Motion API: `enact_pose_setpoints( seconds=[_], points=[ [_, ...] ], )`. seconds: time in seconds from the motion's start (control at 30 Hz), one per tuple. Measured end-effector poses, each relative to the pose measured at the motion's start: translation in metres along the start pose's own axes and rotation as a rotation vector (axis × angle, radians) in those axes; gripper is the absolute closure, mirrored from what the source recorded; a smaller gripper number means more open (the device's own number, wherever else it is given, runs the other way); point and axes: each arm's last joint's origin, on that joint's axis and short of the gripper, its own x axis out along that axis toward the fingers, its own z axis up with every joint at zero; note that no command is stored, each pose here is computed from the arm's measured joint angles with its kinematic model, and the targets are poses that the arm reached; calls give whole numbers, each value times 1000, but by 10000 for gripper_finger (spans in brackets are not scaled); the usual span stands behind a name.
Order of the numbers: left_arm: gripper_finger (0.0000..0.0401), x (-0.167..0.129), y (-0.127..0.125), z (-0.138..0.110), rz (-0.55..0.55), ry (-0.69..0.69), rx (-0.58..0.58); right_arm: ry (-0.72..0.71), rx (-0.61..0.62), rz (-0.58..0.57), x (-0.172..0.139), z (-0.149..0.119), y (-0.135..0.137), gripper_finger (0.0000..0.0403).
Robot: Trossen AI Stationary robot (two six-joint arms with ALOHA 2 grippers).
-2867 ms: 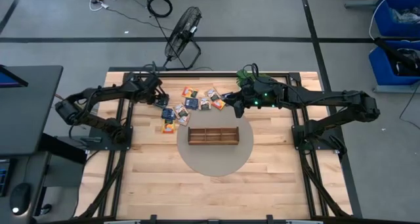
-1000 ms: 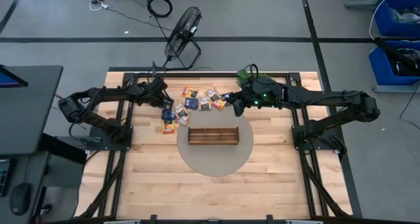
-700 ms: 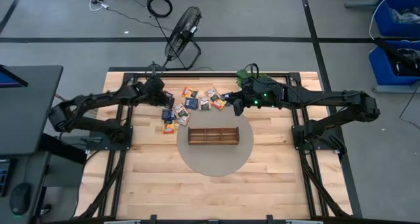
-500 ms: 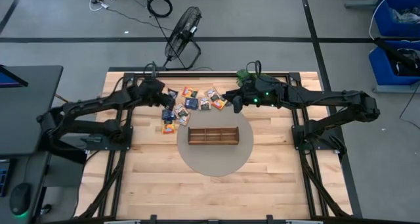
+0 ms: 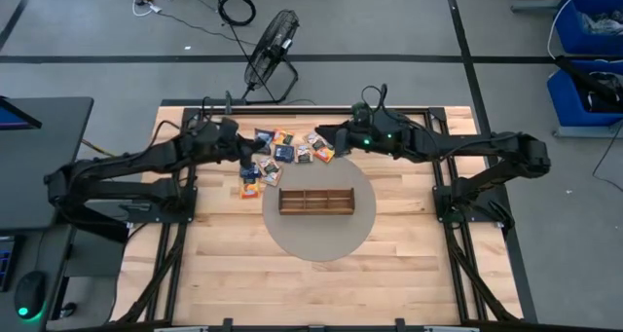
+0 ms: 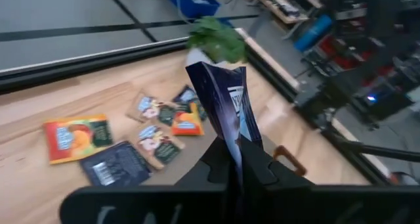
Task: Pick & Place Tea
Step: Put the blue tea bag into the right section of the wooden organizer
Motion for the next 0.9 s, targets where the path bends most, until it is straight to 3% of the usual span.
enact_pose_setpoints(
  seconds=[0.23, 0.53, 0.9],
  points=[
    [394, -4, -12, -1, -104, -1, 15, -17, 69, 27, 1, 2, 2, 247],
    [395, -9, -31, 15, -292, -184, 9, -18, 121, 133, -2, -3, 18, 247],
    [395, -14, -36, 29, -299, -367, -32, -13, 75, 163, -7, -18, 33, 247]
  ],
)
